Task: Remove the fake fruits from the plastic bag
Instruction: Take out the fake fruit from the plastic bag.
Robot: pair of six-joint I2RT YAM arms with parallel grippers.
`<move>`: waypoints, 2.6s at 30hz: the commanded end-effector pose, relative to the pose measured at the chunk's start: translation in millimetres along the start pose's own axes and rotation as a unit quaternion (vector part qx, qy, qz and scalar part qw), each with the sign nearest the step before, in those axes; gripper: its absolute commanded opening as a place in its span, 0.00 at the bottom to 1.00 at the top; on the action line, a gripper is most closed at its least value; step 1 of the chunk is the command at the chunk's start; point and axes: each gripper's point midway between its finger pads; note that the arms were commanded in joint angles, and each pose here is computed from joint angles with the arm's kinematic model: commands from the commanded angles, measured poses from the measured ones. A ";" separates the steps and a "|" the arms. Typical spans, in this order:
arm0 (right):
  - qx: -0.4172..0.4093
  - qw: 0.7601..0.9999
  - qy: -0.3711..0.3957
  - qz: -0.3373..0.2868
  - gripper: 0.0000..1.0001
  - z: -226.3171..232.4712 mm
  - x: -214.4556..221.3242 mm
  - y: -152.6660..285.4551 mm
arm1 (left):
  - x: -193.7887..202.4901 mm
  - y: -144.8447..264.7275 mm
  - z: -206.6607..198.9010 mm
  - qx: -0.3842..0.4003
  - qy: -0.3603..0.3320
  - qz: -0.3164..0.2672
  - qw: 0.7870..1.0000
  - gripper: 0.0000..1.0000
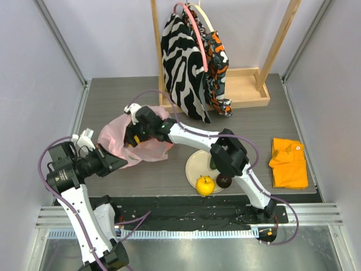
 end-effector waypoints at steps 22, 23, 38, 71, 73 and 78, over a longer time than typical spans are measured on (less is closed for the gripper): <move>-0.055 0.995 0.073 -0.043 0.32 21.9 -47.6 74.2 | -2.4 -4.5 3.0 0.010 0.048 0.009 0.999 0.00; -0.087 0.991 0.082 -0.055 0.32 37.7 -57.6 97.8 | -6.1 -5.7 4.8 0.010 0.048 0.009 0.999 0.00; -0.098 0.992 0.077 -0.020 0.36 13.9 -10.0 151.1 | -61.3 -2.8 -3.2 0.020 -0.008 -0.044 0.999 0.00; -0.339 0.933 -0.085 -0.088 0.45 9.2 -100.0 211.6 | -90.7 7.0 -16.1 0.015 -0.063 -0.108 0.992 0.00; -0.333 0.938 -0.042 -0.083 0.43 10.3 -92.8 231.7 | -90.0 5.7 -12.5 0.009 -0.058 -0.109 0.992 0.00; -0.274 0.959 0.069 -0.035 0.43 -1.5 -44.8 299.6 | -88.8 2.6 -7.0 0.005 -0.048 -0.108 0.993 0.00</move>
Point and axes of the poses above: each gripper's point midway between its finger pads, its own y axis back along the fingers, its own z axis along the line the jaws close on, x = y × z, and after that the axes turned 8 degrees about -y, right-handed
